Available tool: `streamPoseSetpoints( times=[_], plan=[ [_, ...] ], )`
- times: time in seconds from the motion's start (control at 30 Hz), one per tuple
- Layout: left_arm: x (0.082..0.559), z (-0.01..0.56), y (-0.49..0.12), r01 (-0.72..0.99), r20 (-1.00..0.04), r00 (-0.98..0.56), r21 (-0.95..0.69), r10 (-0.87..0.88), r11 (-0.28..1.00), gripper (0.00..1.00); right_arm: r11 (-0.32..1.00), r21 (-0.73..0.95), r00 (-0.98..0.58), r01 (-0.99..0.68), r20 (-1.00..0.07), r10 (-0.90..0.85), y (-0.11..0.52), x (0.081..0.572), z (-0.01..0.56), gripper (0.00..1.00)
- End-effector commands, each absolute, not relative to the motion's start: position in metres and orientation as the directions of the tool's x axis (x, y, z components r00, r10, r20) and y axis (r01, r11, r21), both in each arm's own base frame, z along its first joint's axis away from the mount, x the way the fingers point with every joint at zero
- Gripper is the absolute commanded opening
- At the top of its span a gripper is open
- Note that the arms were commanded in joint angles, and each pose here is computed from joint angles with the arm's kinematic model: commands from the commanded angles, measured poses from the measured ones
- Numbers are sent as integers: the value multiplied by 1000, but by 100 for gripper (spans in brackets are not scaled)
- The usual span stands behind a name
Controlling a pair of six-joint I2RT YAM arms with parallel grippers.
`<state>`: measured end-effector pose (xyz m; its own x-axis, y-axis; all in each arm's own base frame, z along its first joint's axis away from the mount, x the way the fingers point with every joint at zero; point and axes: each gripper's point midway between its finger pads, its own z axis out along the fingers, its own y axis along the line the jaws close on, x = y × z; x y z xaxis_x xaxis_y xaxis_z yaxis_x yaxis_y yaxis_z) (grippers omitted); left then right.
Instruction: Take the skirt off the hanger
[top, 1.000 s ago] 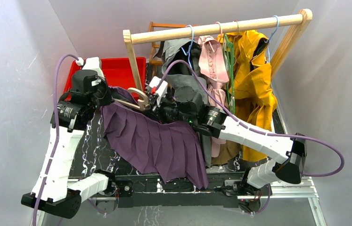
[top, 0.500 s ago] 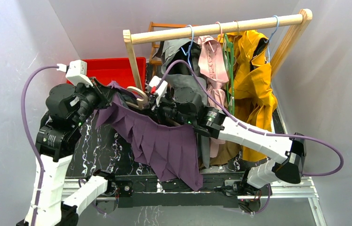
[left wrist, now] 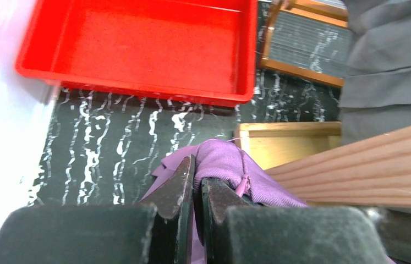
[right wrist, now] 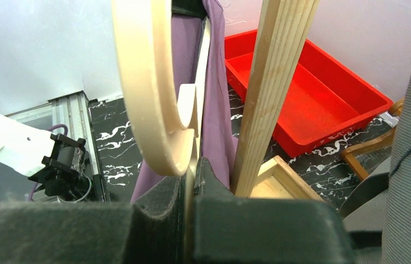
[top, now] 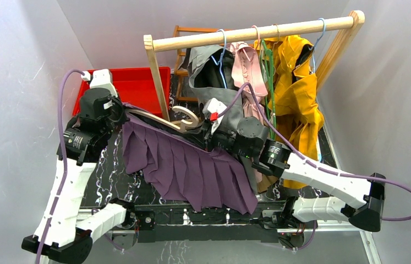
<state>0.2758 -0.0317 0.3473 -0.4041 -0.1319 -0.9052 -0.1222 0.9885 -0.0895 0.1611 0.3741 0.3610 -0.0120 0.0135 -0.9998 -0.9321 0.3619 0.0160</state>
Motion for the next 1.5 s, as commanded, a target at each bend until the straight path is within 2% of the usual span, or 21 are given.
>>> streamPoseSetpoints(
  times=[0.0, 0.23, 0.5, 0.7, 0.8, 0.93, 1.13, 1.3, 1.47],
  plan=[
    [276, 359, 21, -346, -932, -357, 69, -63, 936, 0, 303, -13, 54, -953, -990, 127, 361, 143, 397, 0],
    [276, 341, 17, -346, -916, -389, 49, -96, 937, 0, 352, 15, 74, -936, -969, 236, 341, 144, 417, 0],
    [272, 328, -20, -240, -884, -397, -161, -248, 957, 0, 385, 46, 95, -922, -936, 338, 326, 145, 442, 0],
    [256, 337, -73, 0, -843, -385, -406, -375, 914, 0, 383, 65, 103, -922, -911, 400, 345, 155, 471, 0],
    [245, 346, -88, 112, -848, -377, -441, -373, 890, 0, 369, 63, 120, -927, -884, 452, 357, 158, 493, 0],
    [231, 350, -93, 170, -856, -368, -447, -364, 878, 0, 362, 55, 132, -931, -871, 472, 379, 166, 514, 0],
    [230, 339, -93, 159, -849, -390, -444, -357, 882, 0, 385, 42, 181, -922, -833, 523, 393, 178, 551, 0],
    [237, 336, -84, 78, -829, -387, -466, -404, 881, 0, 379, 1, 224, -926, -805, 550, 395, 175, 584, 0],
    [242, 341, -72, 1, -832, -362, -450, -419, 893, 0, 390, -2, 230, -921, -809, 541, 378, 169, 586, 0]
  ],
)
